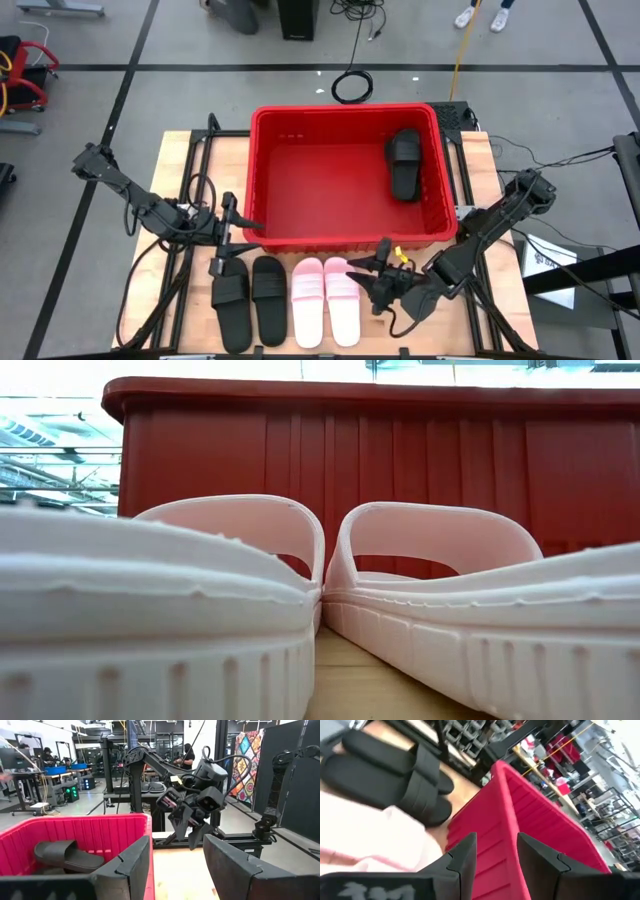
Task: Pick and place slides into bin
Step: Put the right pink slide into the bin
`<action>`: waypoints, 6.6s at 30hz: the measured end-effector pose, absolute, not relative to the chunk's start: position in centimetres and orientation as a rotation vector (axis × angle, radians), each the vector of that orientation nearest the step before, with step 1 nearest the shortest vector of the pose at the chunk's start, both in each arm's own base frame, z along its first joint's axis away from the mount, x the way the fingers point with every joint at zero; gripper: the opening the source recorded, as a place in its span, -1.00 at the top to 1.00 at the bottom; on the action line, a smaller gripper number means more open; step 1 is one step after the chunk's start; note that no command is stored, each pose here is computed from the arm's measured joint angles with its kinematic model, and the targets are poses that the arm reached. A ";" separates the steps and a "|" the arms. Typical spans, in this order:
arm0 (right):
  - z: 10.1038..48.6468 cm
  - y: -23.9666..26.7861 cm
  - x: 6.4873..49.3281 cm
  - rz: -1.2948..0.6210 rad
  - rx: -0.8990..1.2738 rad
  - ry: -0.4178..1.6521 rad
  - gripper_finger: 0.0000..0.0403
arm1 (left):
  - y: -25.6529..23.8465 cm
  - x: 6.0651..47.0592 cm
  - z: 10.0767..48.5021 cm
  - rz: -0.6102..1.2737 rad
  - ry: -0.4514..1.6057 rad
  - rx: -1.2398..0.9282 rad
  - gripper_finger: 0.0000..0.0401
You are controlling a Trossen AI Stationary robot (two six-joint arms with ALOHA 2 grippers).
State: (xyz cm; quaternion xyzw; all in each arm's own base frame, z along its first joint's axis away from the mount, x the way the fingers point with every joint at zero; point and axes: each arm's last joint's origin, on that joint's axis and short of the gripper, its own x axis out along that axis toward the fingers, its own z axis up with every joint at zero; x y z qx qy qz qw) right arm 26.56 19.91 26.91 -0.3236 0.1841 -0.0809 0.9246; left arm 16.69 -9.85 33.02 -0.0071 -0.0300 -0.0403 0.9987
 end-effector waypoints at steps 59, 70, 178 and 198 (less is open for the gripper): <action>23.8 26.4 32.3 -0.122 -0.718 0.800 0.35 | -9.9 16.7 32.7 -0.083 -0.033 -0.026 0.07; 22.9 26.4 31.7 -0.088 -0.585 0.871 0.35 | -9.9 16.7 32.5 -0.083 -0.011 -0.044 0.07; 23.2 20.8 33.0 0.010 -0.539 0.880 0.99 | -8.3 15.0 33.7 0.028 -0.056 0.038 0.07; 29.8 19.3 32.1 0.112 -0.657 0.644 0.99 | -6.7 13.2 34.3 0.201 -0.052 0.151 0.07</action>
